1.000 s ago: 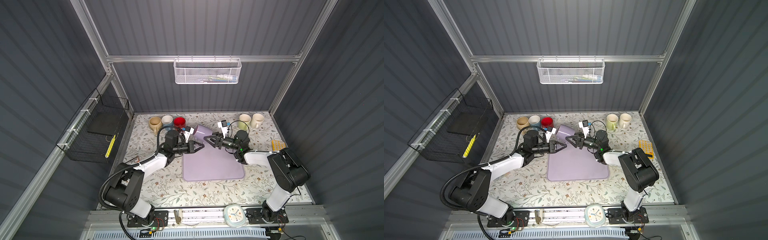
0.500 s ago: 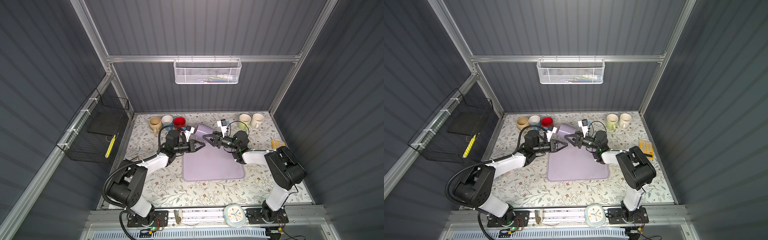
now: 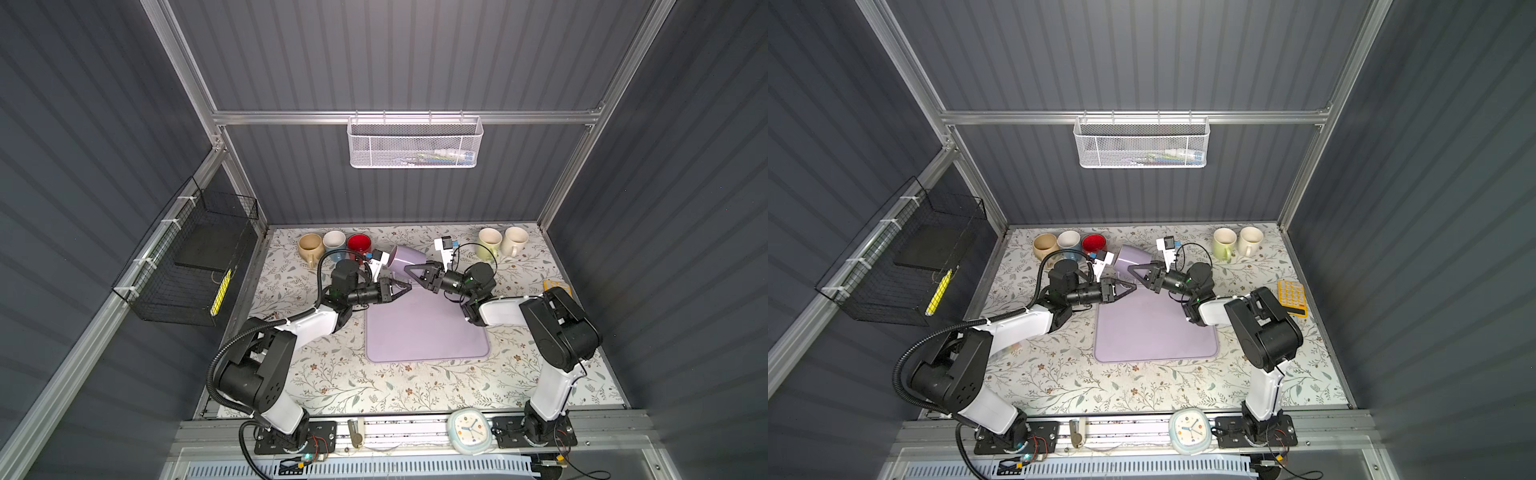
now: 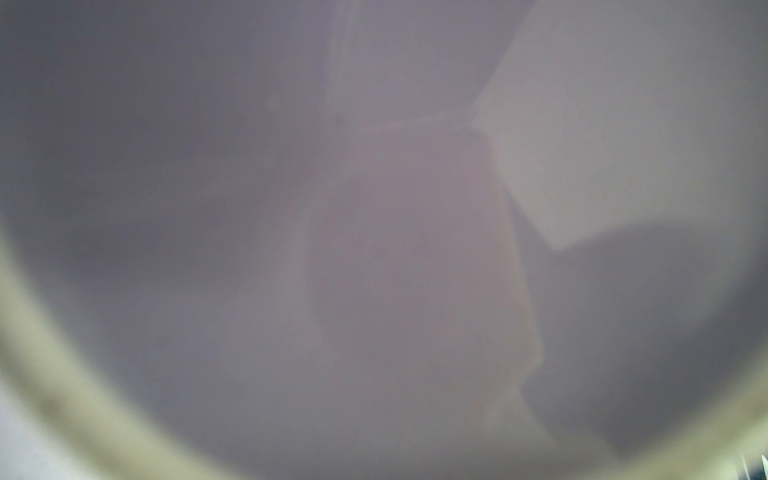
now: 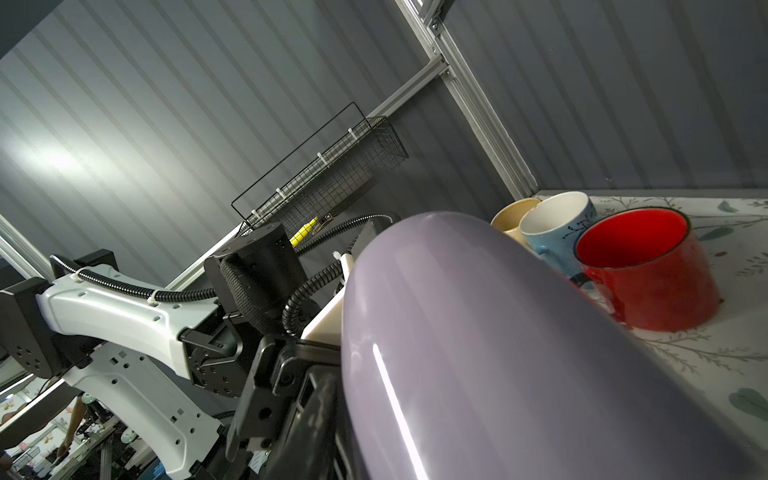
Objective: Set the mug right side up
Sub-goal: 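Reach the open right gripper toward the lilac mug held by the left gripper, then close the right gripper on the lilac mug rim while left holds it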
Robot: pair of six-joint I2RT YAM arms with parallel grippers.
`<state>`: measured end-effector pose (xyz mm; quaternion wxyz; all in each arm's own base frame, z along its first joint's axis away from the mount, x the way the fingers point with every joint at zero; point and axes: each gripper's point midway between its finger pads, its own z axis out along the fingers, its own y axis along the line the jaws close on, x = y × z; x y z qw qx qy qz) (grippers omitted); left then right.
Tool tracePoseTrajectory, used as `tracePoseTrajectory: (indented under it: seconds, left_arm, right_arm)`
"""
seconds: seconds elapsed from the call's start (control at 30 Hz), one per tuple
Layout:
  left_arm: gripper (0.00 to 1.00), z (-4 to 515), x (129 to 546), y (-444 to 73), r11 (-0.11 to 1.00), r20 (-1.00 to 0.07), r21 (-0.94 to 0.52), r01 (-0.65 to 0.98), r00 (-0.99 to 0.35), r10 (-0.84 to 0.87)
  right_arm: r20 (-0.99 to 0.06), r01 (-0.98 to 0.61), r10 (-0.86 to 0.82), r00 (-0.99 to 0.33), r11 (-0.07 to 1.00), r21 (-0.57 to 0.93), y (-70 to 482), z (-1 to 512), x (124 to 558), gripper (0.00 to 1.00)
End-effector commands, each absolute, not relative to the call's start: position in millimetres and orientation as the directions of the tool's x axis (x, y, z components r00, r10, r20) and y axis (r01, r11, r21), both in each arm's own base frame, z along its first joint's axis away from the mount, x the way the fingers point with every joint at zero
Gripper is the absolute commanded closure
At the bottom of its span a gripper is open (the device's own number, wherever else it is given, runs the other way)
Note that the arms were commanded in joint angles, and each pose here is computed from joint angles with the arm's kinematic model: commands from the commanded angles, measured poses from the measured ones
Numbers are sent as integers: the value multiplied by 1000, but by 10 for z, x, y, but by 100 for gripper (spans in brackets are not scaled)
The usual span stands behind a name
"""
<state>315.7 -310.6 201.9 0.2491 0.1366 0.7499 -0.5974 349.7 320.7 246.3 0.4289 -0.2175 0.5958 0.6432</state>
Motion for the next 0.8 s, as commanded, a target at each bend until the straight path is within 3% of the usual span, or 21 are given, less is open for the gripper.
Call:
tracePoseTrajectory:
  seconds: [0.0,0.37,0.77]
  left_arm:
    - [93,2234,3156,-3152,194,-605,-791,580,-790,-104]
    - [84,2207,3159,-3128,214,-604,-790,574,-789,-113]
    - [65,2175,3182,-3082,254,-610,-783,568,-782,-128]
  right_arm:
    - [-807,-847,330,-491,38,531,3225,2673,3472,75]
    - [-794,-838,345,-501,37,544,3209,2727,3464,100]
    - [-785,-814,341,-518,88,575,3182,2673,3519,100]
